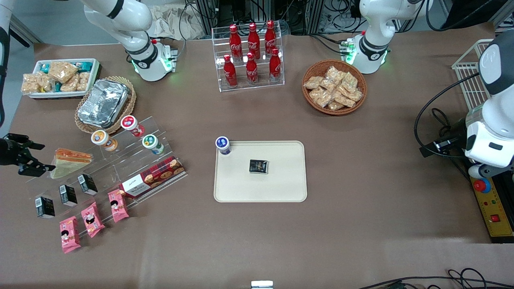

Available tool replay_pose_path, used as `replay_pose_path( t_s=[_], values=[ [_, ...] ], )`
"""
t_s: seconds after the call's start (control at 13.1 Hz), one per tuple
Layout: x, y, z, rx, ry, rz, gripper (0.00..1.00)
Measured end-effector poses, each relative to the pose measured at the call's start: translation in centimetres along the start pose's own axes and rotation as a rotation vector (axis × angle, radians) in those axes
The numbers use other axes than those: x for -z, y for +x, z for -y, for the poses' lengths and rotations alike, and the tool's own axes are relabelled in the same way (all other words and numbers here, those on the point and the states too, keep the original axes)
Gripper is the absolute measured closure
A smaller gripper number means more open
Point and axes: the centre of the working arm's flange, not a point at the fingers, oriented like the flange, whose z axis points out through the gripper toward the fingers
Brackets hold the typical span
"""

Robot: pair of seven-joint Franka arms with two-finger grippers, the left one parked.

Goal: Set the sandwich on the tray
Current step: 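Close the right gripper on the wrapped sandwich and lift it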

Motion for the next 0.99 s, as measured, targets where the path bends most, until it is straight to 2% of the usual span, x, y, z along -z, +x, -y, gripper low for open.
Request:
replay_pose_path(
  t_s=[0.53,0.76,0.99],
  values=[
    [-3.7,0.4,-0.7,-0.017,-0.009,0.010,0.03],
    [-4.9,0.5,-0.8,-0.020,-0.007,0.006,0.07],
    [-5.2,0.3,-0.7,-0.017,-0.008,0.006,0.39]
  ],
)
